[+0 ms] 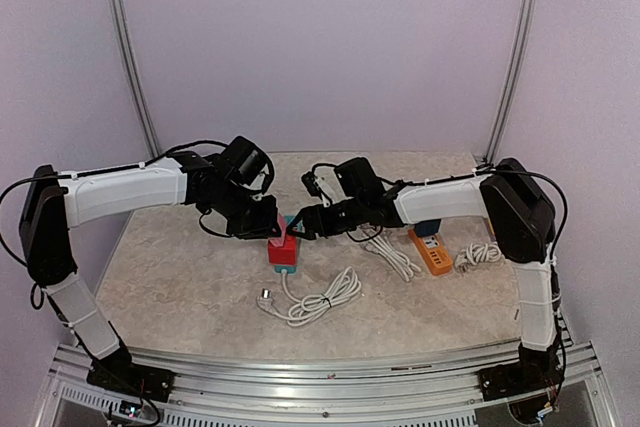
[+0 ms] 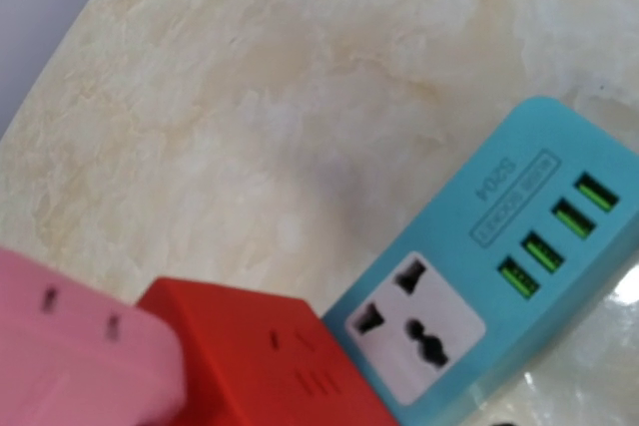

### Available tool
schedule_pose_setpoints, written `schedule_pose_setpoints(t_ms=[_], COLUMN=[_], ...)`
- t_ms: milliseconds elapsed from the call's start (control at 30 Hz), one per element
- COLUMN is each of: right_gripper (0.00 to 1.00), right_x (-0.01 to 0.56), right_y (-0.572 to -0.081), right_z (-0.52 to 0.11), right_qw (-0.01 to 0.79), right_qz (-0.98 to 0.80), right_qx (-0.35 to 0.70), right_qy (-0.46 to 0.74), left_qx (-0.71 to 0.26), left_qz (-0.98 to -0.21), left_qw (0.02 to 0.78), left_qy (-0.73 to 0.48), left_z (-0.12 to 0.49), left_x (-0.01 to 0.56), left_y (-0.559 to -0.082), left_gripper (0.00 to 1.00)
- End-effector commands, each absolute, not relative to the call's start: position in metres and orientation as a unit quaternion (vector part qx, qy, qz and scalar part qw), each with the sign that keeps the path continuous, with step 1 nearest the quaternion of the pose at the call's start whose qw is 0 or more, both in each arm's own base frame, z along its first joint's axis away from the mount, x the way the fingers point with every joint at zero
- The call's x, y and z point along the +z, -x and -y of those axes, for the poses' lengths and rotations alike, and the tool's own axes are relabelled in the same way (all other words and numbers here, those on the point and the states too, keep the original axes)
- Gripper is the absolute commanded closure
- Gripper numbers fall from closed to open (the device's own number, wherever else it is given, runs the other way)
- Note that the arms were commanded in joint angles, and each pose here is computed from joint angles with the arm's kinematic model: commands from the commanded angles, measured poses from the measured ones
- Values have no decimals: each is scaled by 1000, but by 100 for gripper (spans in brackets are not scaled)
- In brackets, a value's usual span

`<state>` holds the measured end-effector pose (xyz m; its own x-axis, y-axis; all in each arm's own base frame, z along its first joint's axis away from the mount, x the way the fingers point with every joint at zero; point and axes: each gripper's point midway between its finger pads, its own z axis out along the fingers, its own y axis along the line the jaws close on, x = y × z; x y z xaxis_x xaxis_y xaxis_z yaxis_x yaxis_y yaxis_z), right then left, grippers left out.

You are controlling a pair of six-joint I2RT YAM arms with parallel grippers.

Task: Pull the plug off the socket

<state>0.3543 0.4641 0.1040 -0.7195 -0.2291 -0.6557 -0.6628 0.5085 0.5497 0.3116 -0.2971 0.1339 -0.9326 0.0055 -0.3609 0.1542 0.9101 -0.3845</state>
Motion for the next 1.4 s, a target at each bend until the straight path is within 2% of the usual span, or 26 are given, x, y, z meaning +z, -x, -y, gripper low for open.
schedule_pose_setpoints(t_ms=[0, 500, 1367], right_gripper=[29, 32, 33], right_x=[88, 45, 33], right_y=[-354, -346, -345], right_z=[-469, -455, -453], right_qw=[246, 222, 217], right_qz=[-838, -862, -869], right_qx=[408, 356, 336], right_qy=[267, 284, 291], left_qx=[-222, -306, -439], left_qz=[-956, -923, -869], left_qw=[185, 229, 228], left_qy=[-57, -45, -22], left_z=[305, 308, 299], left_x=[138, 172, 198], left_y=[-317, -326, -324], left_gripper=[97, 100, 100])
